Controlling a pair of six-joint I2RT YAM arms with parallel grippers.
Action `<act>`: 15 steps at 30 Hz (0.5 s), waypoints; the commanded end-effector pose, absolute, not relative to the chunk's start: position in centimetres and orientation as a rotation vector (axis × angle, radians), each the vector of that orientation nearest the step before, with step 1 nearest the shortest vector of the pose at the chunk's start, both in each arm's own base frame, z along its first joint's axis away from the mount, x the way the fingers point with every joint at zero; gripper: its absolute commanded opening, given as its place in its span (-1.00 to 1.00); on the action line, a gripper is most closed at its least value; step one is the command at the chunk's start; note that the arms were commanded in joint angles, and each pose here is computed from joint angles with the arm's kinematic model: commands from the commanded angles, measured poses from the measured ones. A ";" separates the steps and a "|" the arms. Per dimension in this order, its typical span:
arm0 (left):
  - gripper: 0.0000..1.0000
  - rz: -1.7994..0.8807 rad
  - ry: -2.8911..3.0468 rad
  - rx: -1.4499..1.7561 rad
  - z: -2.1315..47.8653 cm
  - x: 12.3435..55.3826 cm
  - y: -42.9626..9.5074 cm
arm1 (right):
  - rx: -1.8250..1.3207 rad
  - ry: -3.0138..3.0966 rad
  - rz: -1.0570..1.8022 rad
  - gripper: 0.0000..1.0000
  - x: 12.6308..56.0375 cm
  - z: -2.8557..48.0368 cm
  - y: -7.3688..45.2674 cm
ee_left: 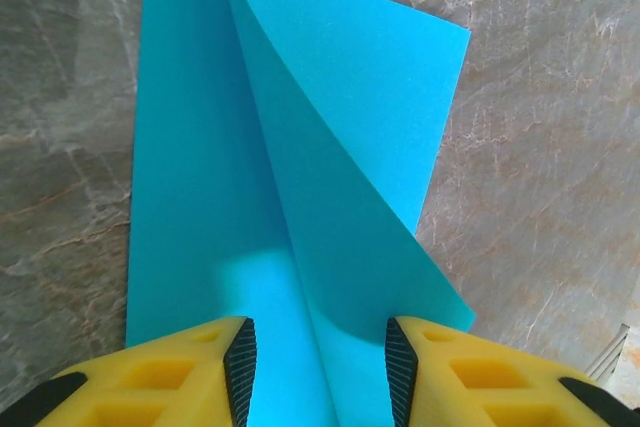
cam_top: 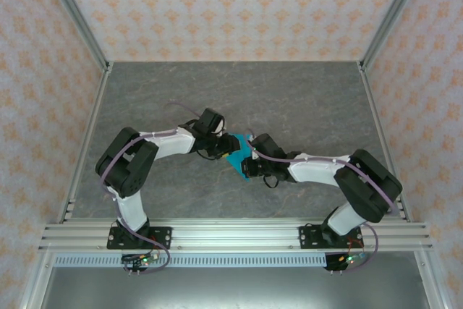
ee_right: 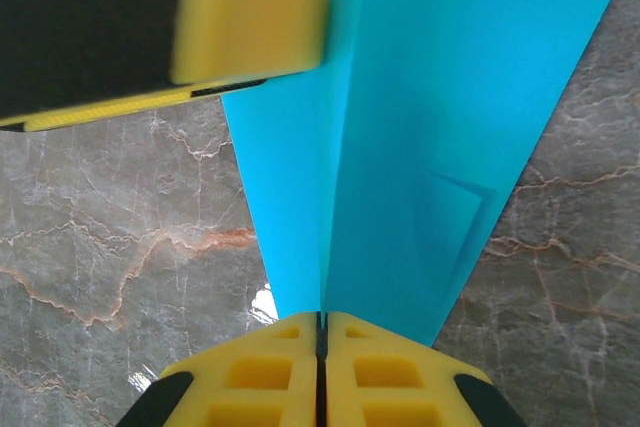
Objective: Fold a paper plane with a square sheet of paper (fold left side to right side)
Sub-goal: Fourth fold the wing at the center of the table.
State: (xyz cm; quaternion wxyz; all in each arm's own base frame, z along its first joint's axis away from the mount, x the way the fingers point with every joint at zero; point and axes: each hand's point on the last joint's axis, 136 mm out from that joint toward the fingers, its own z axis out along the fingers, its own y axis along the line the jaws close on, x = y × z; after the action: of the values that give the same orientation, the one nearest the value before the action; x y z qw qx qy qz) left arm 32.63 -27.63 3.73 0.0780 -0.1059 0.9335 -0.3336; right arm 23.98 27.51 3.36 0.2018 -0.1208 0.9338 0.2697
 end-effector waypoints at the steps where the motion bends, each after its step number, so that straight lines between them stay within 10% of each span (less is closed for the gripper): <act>1: -0.15 -1.045 2.755 -0.305 4.8 33.6 -28.7 | -0.363 2.602 0.759 -0.82 24.4 3.7 28.1; 15: -0.14 -1.006 2.793 -0.326 3.4 33.4 -28.4 | -0.350 2.570 0.770 -0.53 25.4 5.3 28.2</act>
State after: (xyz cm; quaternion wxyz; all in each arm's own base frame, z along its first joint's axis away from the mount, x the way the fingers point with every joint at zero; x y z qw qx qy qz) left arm 32.98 -27.84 3.36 0.0765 -0.1075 0.9337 -0.3330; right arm 24.77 28.25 4.31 0.2087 -0.1287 0.9295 0.2757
